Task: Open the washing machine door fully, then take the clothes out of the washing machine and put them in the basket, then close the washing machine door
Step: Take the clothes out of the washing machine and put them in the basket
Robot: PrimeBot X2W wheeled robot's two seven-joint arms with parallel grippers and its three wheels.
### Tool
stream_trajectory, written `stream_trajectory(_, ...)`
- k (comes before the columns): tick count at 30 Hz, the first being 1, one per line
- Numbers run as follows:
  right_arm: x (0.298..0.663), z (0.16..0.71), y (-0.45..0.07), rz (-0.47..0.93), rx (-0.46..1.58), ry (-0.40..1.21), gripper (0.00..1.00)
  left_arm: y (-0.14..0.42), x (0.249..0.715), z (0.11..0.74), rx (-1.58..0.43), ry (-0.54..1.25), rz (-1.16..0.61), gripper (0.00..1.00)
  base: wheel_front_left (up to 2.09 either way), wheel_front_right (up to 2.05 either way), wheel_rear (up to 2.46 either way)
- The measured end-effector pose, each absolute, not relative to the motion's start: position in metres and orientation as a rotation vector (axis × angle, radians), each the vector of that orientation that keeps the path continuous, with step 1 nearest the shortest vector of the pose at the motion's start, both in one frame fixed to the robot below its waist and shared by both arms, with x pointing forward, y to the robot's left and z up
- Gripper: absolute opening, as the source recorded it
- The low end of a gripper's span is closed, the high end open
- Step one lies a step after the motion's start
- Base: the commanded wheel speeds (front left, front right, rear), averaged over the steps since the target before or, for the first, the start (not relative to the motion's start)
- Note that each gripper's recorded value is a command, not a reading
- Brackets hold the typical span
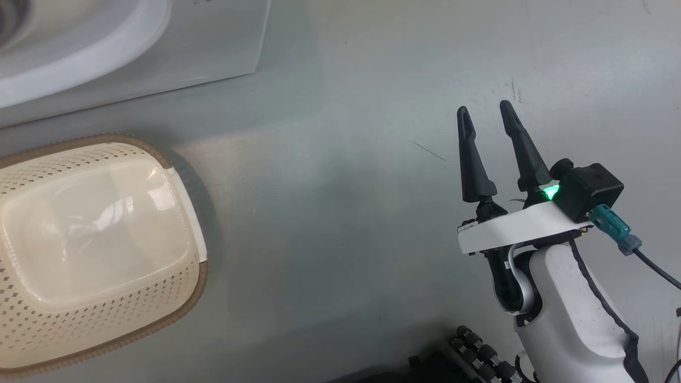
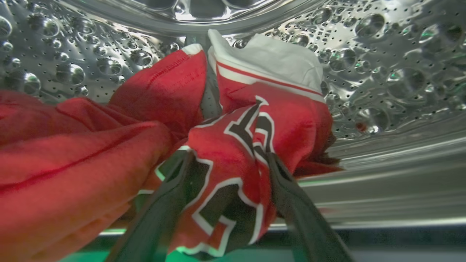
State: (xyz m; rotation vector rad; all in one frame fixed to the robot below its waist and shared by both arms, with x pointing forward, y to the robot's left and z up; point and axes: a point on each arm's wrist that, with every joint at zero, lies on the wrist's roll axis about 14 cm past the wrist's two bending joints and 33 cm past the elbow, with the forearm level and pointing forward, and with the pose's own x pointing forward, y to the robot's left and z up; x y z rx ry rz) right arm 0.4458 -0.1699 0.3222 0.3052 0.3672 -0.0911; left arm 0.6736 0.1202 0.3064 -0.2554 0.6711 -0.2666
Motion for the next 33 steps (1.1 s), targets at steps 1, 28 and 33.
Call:
stream_trajectory(1, 0.445, 0.322, -0.17, -0.093, 0.305, 0.369, 1.0, 0.12, 0.674, 0.305, -0.254, 0.68, -0.266, 1.0, 0.0, 0.0, 0.0)
stream_trajectory(28, 0.455, 0.326, -0.175, -0.111, 0.287, 0.348, 1.0, 0.095, 0.681, 0.343, -0.271, 0.546, -0.31, 0.0, 0.0, 0.0, 0.0)
stream_trajectory(33, 0.459, 0.333, -0.177, -0.108, 0.274, 0.325, 1.0, 0.09, 0.673, 0.362, -0.264, 0.479, -0.323, 0.0, 0.0, 0.0, 0.0)
